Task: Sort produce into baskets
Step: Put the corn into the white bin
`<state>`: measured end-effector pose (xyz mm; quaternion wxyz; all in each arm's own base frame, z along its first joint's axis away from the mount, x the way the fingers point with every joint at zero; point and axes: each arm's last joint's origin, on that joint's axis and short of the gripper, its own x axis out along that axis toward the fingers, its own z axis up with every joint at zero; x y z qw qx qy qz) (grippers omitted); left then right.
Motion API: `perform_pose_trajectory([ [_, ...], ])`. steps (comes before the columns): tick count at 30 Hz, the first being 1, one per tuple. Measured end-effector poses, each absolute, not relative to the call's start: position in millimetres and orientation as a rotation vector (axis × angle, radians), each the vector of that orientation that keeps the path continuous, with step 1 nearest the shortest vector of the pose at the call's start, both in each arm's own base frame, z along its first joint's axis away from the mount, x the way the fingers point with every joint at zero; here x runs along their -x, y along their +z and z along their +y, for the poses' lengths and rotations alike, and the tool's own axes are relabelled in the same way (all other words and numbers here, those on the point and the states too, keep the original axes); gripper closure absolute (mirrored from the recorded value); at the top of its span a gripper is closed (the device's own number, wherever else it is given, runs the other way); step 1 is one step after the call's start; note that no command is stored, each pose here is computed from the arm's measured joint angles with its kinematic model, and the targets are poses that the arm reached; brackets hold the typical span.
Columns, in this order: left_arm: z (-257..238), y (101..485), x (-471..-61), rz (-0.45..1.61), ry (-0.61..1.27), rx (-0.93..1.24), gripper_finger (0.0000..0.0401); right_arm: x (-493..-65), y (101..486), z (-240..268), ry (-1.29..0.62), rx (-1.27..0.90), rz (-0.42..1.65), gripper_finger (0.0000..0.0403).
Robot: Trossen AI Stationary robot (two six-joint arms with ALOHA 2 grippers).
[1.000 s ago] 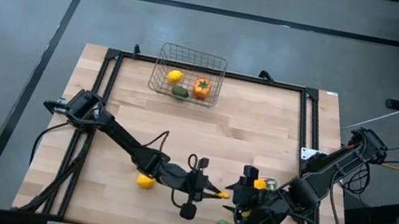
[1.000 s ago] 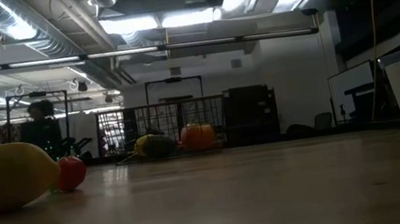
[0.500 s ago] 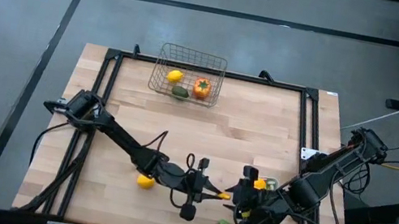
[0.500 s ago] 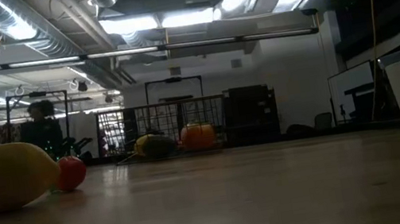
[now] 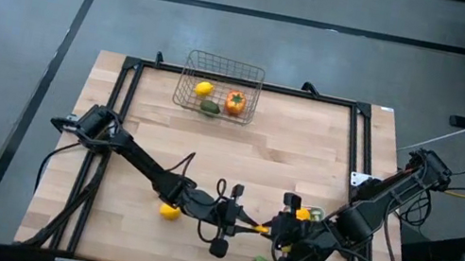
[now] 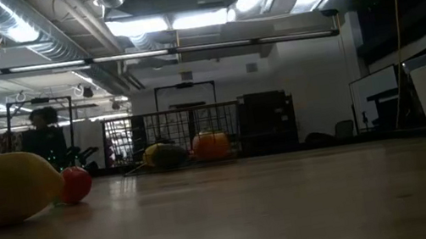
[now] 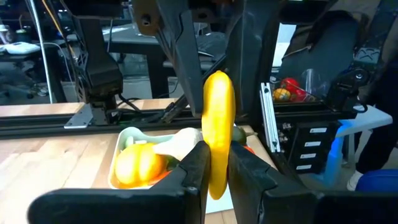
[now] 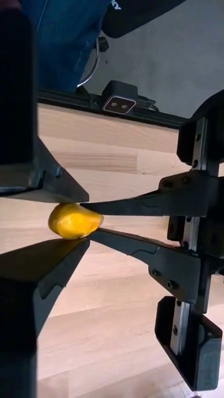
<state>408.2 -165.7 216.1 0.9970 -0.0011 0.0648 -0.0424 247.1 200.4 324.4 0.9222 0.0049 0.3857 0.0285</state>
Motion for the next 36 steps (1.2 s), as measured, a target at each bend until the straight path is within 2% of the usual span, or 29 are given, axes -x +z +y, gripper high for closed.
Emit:
perform_pose_trajectory([
  [7, -165.7, 216.1, -408.2, 0.13, -0.085, 0.002, 0.0356, -246.9, 324.2, 200.2, 0.055, -0.015, 0.795, 0.033],
  [18, -165.6, 216.0, -408.3, 0.131, -0.087, 0.002, 0.0352, -246.7, 323.9, 200.7, 0.069, -0.038, 0.809, 0.0333],
  [21, -165.6, 216.0, -408.3, 0.131, -0.087, 0.002, 0.0328, -246.6, 323.9, 200.8, 0.074, -0.042, 0.813, 0.0333],
  [29, -165.6, 216.0, -408.3, 0.131, -0.087, 0.003, 0.0231, -244.8, 322.7, 203.4, 0.136, -0.144, 0.882, 0.0333],
  [36, -164.9, 215.3, -408.4, 0.139, -0.081, 0.001, 0.0202, -234.8, 316.1, 203.8, 0.166, -0.35, 1.108, 0.0333],
])
